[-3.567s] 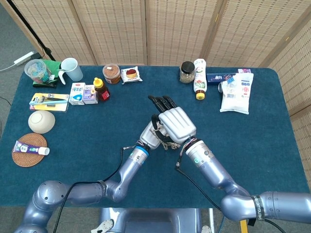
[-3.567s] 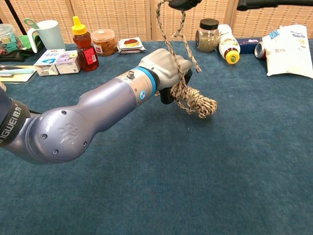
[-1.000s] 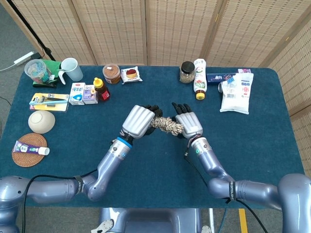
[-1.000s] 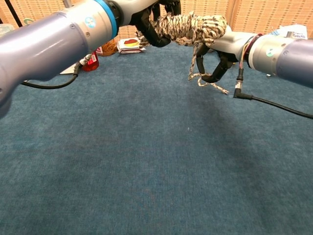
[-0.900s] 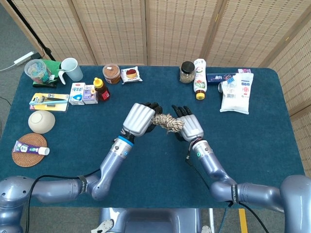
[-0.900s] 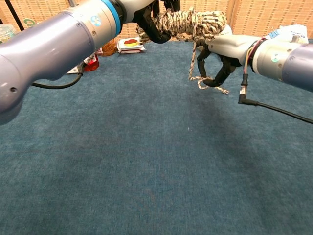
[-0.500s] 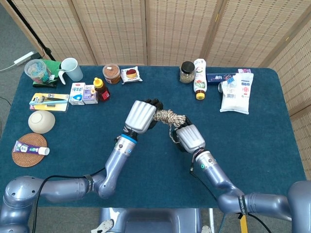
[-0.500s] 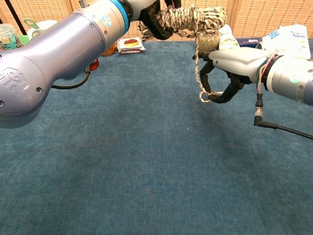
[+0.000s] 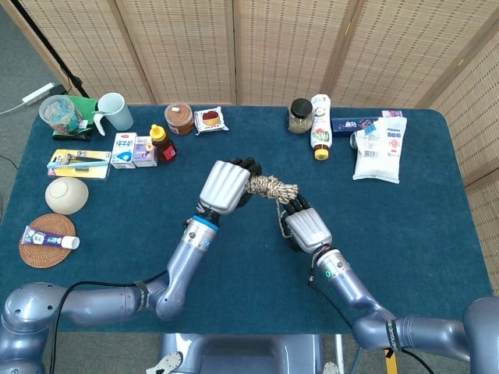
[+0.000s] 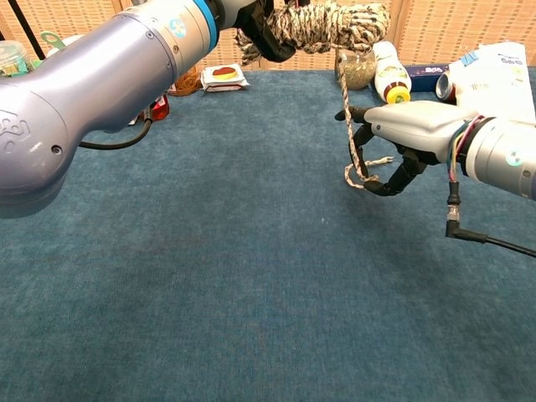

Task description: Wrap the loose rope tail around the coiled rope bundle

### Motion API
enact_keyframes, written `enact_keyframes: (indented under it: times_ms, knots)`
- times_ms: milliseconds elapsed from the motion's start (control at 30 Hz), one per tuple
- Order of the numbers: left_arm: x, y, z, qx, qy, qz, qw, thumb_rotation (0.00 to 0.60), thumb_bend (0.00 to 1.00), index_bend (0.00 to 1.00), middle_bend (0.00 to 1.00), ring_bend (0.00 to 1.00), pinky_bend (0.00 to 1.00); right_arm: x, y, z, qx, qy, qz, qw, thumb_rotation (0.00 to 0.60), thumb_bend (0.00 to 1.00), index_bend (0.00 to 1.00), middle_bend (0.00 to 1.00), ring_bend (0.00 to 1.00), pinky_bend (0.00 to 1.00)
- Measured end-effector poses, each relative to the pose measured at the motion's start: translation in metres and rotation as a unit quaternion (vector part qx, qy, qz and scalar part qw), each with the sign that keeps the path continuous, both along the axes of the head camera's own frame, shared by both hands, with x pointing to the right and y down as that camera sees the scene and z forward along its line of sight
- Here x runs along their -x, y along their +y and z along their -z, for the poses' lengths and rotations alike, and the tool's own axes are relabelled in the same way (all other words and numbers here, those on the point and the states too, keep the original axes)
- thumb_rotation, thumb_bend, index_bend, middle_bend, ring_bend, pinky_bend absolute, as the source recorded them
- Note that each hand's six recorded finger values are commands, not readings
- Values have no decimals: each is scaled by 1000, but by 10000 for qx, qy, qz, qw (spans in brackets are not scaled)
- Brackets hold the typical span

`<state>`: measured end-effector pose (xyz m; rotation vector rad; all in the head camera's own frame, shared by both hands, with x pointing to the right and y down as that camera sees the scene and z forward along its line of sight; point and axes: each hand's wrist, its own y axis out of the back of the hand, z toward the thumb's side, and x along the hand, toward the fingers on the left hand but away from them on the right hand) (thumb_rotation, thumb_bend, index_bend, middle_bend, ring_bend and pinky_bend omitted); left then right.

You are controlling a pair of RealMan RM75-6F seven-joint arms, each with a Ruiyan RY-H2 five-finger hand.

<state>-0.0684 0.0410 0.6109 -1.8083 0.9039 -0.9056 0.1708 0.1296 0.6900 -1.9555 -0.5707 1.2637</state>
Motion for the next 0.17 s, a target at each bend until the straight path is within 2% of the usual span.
enact_keyframes:
  times_ms: [167]
  knots:
    - [1,0,0,-3,-6,-7,10000,600,427,587,427,478,633,2,0,2,-13,-39,11,10000,600,481,670,0,0,0]
